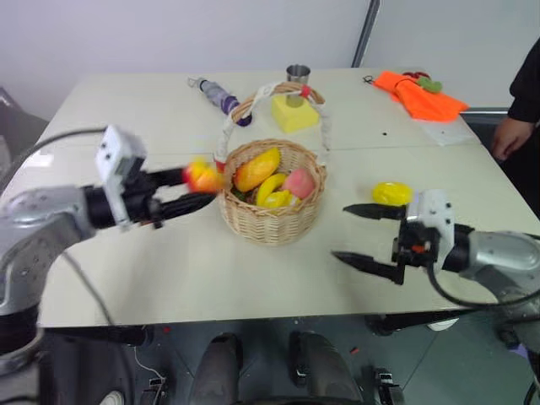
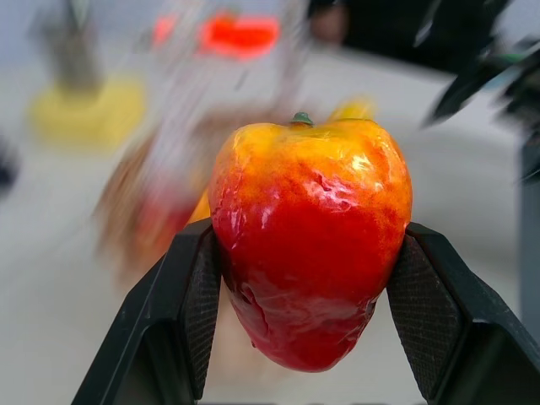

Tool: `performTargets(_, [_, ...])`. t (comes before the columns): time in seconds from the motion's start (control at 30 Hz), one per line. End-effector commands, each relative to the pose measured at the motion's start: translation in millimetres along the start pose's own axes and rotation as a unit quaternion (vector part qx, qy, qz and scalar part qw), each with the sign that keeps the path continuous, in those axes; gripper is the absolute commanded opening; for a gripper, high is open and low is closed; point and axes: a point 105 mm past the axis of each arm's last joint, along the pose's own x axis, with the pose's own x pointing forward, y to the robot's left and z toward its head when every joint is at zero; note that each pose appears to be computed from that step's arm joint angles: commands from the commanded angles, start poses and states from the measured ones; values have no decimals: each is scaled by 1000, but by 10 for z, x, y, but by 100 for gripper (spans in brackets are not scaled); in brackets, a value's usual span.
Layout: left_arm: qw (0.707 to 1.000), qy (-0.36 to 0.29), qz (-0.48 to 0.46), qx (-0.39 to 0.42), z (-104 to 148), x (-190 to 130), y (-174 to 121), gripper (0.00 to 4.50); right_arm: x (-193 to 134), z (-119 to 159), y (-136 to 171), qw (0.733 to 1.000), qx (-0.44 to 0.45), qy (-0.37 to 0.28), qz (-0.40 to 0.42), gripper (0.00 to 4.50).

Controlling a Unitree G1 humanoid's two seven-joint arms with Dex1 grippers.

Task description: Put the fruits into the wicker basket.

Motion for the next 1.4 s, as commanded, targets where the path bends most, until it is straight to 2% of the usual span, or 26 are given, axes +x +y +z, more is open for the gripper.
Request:
performTargets(0.03, [999, 1, 41, 31, -24, 374, 21, 289, -58, 78, -98, 999, -23, -10, -21, 450])
performTargets(0.17, [996, 20, 65, 55, -159, 589, 78, 289, -52, 81, -140, 999, -22, -16, -40, 450])
performTargets(0.23, [996, 7, 67, 52, -143, 623, 102, 289, -62, 58, -222, 997, -24, -12, -67, 450])
performTargets(0.27, [996, 0, 69, 49, -125, 629, 117, 343, -68, 35, -273, 996, -24, -7, -82, 450])
performTargets(0.37, [998, -18, 47, 43, -71, 609, 65, 445, -109, -59, -530, 988, -29, 14, -152, 450])
performTargets(0.47, [999, -31, -7, 32, -60, 502, -92, 445, -180, -235, -866, 970, -41, 59, -232, 450])
performTargets(0.57, [999, -22, -40, 13, -136, 353, -159, 445, -205, -418, -1093, 960, -31, 88, -264, 450])
performTargets(0.67, [998, -1, -67, 16, -220, 234, -222, 445, -202, -607, -1187, 960, -31, 125, -250, 450])
performTargets(0.77, [994, -11, -105, 7, -180, 147, -352, 445, -241, -788, -1316, 953, -44, 172, -244, 450])
performTargets(0.97, [988, -27, -149, 2, -115, 94, -558, 445, -280, -997, -1447, 946, -47, 223, -231, 450])
performTargets(1.07, [988, -23, -150, 3, -123, 96, -583, 445, -280, -1013, -1484, 945, -46, 226, -231, 450])
performTargets(1.17, [989, -21, -146, 3, -126, 102, -571, 450, -304, -1005, -1519, 941, -64, 233, -237, 359])
performTargets(1.27, [990, -18, -140, 4, -132, 106, -545, 450, -318, -976, -1535, 937, -89, 234, -243, 224])
performTargets(1.4, [995, -1, -99, 3, -217, 11, -368, 450, -349, -733, -1500, 941, -121, 194, -251, 224])
